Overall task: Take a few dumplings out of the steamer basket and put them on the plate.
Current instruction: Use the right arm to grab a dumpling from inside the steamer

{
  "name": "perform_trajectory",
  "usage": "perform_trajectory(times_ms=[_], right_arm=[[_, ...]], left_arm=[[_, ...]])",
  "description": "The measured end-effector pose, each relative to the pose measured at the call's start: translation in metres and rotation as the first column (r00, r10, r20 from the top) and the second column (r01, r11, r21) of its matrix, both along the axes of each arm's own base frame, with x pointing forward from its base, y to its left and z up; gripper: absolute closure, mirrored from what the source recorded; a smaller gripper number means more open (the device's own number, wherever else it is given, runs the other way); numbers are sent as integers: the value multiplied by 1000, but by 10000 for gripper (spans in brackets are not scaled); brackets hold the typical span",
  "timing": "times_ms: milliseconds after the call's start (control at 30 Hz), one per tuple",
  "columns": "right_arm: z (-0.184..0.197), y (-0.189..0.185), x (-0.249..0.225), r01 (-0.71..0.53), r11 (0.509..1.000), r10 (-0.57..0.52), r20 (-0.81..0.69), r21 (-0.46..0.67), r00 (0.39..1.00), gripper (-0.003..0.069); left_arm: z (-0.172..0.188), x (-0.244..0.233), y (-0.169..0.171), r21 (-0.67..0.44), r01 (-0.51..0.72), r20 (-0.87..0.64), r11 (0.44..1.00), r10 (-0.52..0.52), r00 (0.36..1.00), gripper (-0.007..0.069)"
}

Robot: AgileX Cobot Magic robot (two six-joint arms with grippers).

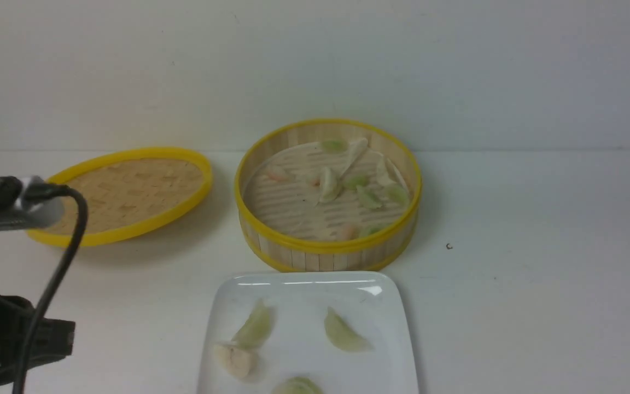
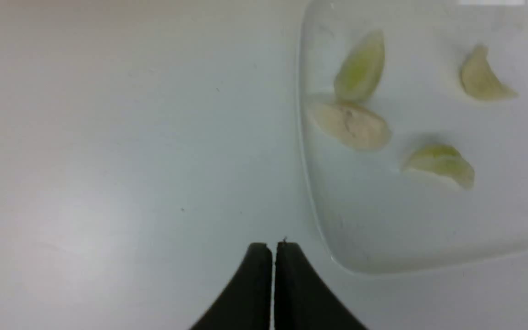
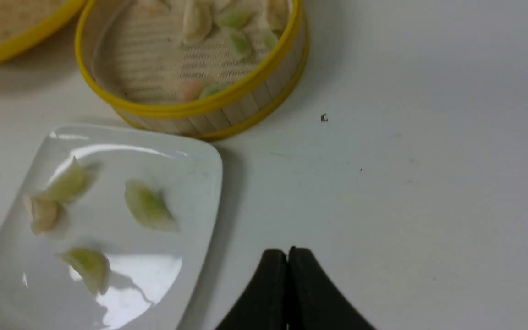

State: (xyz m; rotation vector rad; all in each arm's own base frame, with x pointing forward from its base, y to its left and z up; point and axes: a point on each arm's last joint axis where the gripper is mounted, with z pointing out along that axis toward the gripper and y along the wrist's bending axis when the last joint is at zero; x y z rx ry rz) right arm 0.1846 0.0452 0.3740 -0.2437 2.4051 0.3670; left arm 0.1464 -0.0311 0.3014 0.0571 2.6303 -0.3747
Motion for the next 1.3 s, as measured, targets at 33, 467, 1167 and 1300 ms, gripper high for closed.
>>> perform_trajectory(times_ms=[33, 467, 1167, 1300], right_arm=[[0, 3, 18, -22, 1000, 22, -42, -10, 999, 672], [-30, 99, 138, -236, 954, 199, -196, -184, 960, 628], [-165, 183, 266, -321, 819, 239, -226, -476, 944, 200], [-184, 183, 274, -316, 799, 229, -227, -512, 946, 199]], left_arm=[[-3, 2, -2, -10, 31, -13, 999, -31, 999, 631], [-4, 3, -5, 4, 111, 9, 994, -111, 994, 631], [-5, 0, -5, 6, 131, -14, 991, -130, 991, 631], [-5, 0, -5, 6, 133, -18, 991, -132, 991, 631]])
